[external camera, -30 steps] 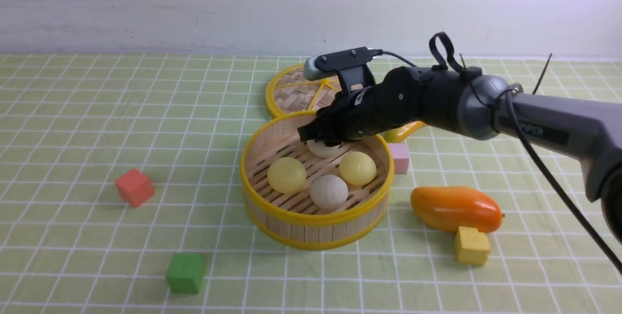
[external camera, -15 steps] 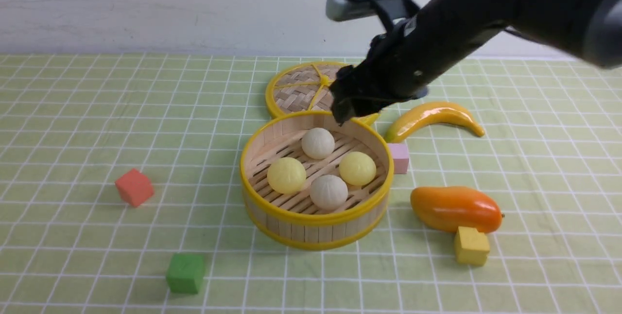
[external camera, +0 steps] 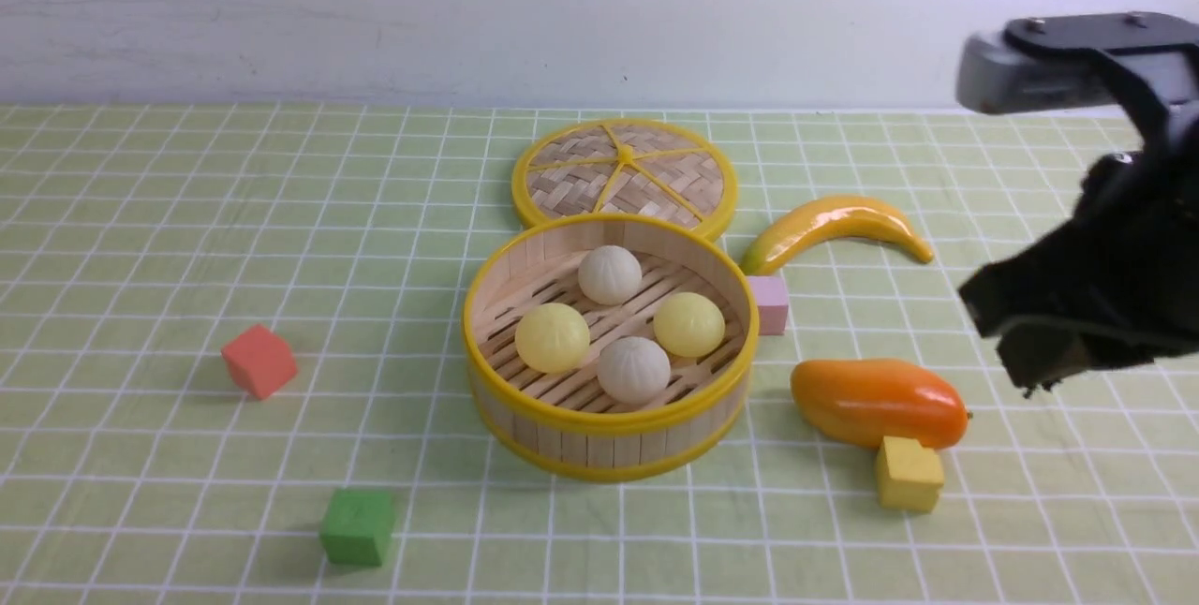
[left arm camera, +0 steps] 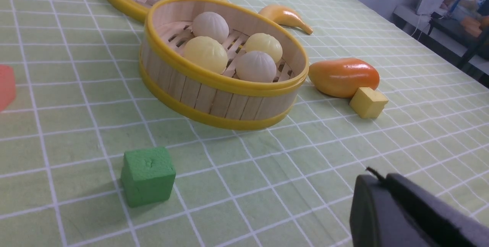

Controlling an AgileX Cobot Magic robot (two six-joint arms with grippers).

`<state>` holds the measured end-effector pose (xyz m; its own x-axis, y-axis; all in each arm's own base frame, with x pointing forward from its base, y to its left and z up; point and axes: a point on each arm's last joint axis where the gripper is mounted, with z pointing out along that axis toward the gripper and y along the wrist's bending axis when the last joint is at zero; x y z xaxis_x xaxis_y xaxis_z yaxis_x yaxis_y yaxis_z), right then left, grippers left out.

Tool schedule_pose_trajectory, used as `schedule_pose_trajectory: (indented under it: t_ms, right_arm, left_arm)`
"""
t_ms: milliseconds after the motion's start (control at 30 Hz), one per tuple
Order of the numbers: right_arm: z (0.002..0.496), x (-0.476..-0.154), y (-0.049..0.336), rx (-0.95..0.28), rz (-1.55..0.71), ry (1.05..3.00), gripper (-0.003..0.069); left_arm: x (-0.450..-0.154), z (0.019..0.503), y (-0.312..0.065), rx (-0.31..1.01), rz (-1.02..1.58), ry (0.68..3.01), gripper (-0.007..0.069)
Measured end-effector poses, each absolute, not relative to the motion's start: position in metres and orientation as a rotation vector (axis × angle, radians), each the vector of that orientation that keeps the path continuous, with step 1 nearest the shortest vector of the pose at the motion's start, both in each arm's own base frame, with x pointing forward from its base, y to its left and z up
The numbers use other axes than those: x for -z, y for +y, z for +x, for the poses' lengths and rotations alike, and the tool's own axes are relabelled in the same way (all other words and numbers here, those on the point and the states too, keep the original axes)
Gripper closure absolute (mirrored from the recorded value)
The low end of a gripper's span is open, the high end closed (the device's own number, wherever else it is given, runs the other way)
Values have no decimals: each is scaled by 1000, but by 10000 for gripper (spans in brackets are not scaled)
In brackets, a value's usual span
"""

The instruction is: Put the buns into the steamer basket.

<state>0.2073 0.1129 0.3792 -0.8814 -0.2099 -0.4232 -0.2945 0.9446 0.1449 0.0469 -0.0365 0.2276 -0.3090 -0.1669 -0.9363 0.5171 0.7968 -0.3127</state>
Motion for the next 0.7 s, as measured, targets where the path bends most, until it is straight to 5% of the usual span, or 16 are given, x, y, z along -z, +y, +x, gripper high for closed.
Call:
schedule_pose_trajectory:
  t_ms: [367, 533, 700]
  right_arm:
    - [173, -407, 85, -271, -327, 2543, 650]
    - [143, -408, 49, -245, -221, 2290, 650]
    - [85, -319, 14, -168, -70, 2005, 650]
  left_arm:
    - [-228, 47, -37, 695, 272, 1762, 596]
    - [-228, 47, -37, 695, 272, 1762, 592]
    - [-228, 47, -37, 695, 272, 1762, 589]
